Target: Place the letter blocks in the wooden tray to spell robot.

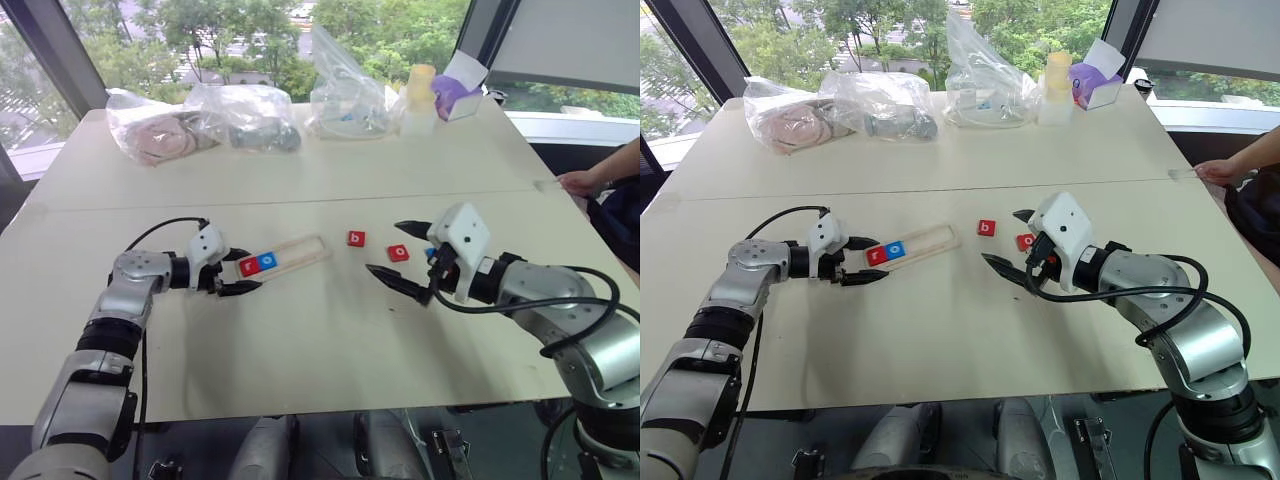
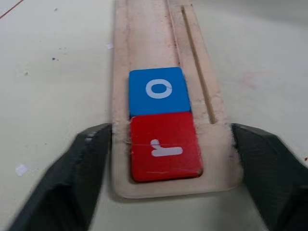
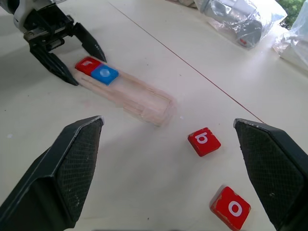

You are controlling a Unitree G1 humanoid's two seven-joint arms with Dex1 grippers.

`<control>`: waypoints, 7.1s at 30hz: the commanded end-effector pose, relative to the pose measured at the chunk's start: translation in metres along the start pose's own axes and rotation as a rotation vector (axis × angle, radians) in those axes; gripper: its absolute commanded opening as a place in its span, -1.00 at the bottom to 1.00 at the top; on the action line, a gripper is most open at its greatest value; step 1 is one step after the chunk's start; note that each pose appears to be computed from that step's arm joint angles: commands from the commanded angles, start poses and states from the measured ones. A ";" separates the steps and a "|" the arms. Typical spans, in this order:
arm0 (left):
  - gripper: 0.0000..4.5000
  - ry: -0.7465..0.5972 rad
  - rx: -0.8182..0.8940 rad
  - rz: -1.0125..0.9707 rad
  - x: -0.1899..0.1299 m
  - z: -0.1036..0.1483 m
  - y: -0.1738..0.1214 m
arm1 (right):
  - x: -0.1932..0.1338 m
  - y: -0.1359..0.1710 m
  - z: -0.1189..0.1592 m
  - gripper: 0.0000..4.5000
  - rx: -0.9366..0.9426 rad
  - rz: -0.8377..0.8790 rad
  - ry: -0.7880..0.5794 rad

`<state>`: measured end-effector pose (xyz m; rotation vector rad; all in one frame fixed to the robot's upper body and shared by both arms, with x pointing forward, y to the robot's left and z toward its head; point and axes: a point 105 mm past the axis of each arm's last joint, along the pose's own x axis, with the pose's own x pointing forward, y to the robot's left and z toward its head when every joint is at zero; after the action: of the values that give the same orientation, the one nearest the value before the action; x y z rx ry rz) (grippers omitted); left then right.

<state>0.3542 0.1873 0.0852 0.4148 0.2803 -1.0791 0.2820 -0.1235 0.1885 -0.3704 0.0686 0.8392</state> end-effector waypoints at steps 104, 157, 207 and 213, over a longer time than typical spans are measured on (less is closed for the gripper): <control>0.98 -0.217 -0.016 0.073 -0.031 0.067 -0.077 | 0.120 -0.030 -0.051 1.00 0.468 -0.417 0.354; 1.00 -0.267 -0.025 0.041 -0.022 0.073 -0.079 | 0.001 0.001 -0.074 -0.50 0.495 -0.327 0.453; 1.00 -0.274 0.004 0.050 -0.025 0.082 -0.074 | -0.010 -0.015 -0.089 -0.50 -0.160 0.475 0.311; 1.00 -0.265 0.001 0.027 -0.026 0.081 -0.077 | 0.010 0.017 -0.043 -0.50 -0.205 0.533 0.217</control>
<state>0.2788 0.1396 0.1425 0.2538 0.0737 -1.0817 0.2866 -0.1375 0.1276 -0.6465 0.3459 1.2979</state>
